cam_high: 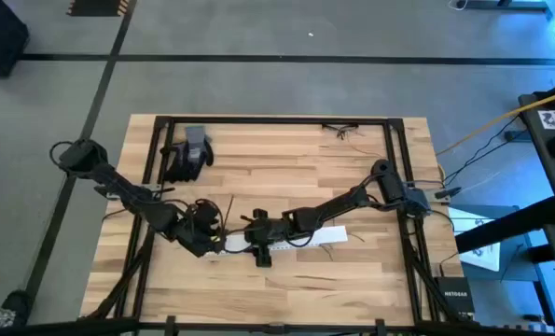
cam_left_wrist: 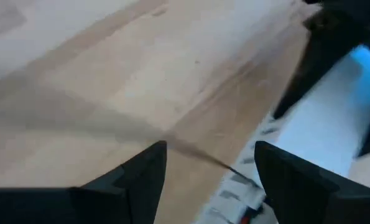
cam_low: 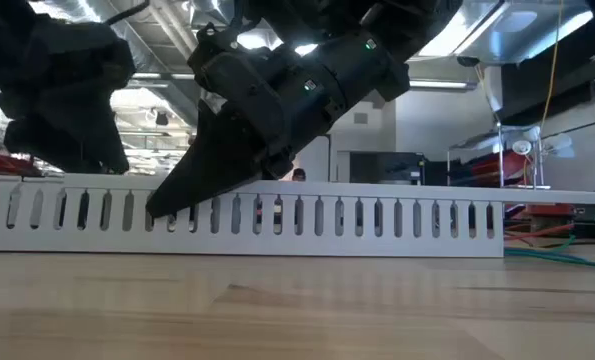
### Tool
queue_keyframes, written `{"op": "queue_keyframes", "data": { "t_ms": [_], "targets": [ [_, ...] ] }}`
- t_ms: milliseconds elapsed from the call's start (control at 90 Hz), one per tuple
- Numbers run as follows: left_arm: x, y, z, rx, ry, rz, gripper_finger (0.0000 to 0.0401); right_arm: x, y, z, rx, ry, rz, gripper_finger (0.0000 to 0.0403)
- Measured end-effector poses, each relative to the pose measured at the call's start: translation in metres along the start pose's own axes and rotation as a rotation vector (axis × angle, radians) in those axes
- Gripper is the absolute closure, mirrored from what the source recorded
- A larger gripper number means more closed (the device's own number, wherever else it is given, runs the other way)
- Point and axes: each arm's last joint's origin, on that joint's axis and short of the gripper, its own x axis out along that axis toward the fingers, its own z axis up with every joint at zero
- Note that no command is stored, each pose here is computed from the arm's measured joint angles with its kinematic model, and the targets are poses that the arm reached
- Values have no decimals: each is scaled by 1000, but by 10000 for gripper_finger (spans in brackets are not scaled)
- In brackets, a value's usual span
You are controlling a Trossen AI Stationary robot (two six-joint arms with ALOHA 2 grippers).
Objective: Ziptie cables
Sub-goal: Close the white cable duct
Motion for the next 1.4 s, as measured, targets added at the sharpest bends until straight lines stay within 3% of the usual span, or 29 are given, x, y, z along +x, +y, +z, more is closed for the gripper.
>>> {"op": "queue_keyframes", "data": {
  "t_ms": [122,322,389,611,822,1089,1244,1400],
  "targets": [
    [1,1,1,7,-6,7,211,0,0,0,0,0,0,175],
    [2,0,4,61,-20,7,365,0,0,0,0,1,0,175],
    [1,-2,3,78,-25,-17,389,0,0,0,-1,2,0,175],
    [-17,-24,3,99,-28,-122,400,0,0,0,-4,1,-8,175],
    [-29,-29,-13,62,15,-174,401,0,0,0,-2,2,-16,175],
    [-31,-17,-32,142,58,-72,397,0,0,0,1,3,-18,175],
    [-29,-16,-40,163,166,-75,366,0,0,0,3,3,-19,175],
    [-26,-17,-45,177,207,-67,309,0,0,0,0,3,-19,175]
  ]
}}
